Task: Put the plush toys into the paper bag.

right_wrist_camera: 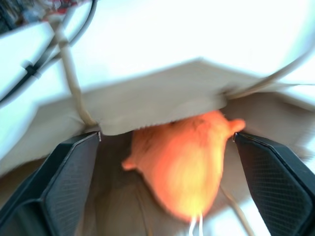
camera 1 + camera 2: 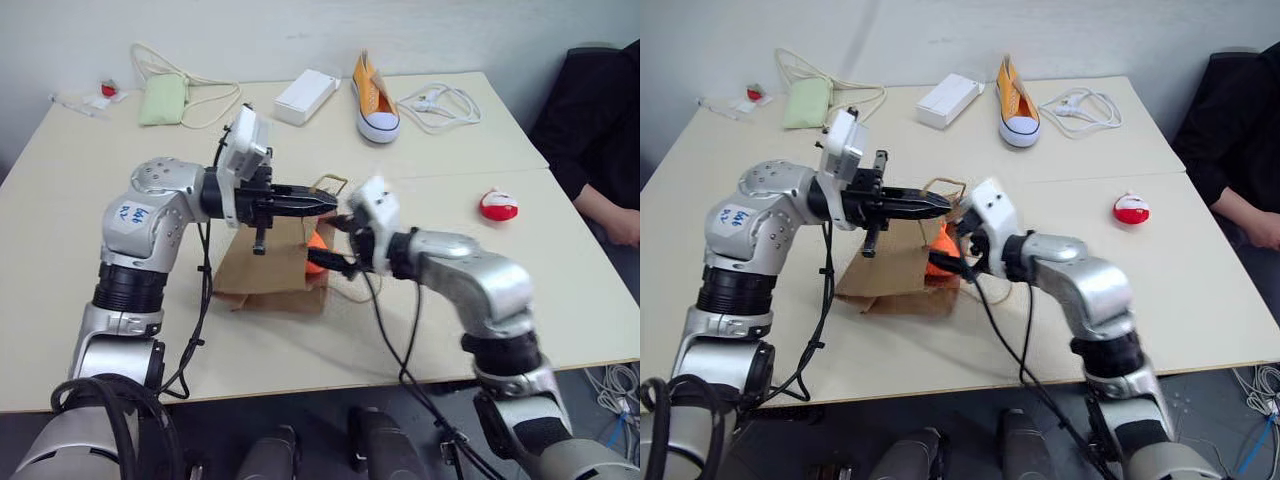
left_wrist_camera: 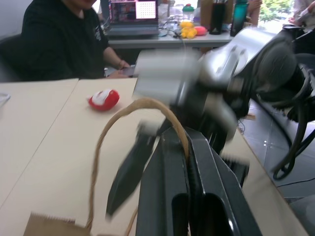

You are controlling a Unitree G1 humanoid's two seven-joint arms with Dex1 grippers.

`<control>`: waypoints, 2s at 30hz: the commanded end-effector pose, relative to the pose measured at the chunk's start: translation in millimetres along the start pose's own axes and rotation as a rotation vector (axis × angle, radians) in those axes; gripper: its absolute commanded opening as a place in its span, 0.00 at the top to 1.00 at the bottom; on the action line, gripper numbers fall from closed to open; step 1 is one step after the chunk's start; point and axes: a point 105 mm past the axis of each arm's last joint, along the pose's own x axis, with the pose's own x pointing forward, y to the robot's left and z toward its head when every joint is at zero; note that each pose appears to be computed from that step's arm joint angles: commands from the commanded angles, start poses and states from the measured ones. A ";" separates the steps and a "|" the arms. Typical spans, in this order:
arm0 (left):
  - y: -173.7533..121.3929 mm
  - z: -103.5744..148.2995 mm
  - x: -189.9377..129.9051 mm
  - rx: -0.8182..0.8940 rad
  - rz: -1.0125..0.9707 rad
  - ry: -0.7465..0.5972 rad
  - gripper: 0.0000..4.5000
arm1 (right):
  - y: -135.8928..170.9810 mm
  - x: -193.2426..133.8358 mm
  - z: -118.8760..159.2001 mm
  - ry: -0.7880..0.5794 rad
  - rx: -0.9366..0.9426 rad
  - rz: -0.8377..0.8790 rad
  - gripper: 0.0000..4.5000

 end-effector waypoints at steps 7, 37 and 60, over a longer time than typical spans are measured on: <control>-3.9 19.7 -15.0 0.021 0.049 -0.069 1.00 | -52.1 -144.4 -42.4 0.139 0.072 -0.580 0.01; -11.0 17.3 -13.3 0.035 0.105 -0.087 1.00 | -233.7 -110.4 -66.8 0.218 0.196 -1.055 0.01; -4.5 18.7 -10.3 0.049 0.091 -0.080 1.00 | -221.0 -105.8 -41.2 0.110 0.068 -0.926 1.00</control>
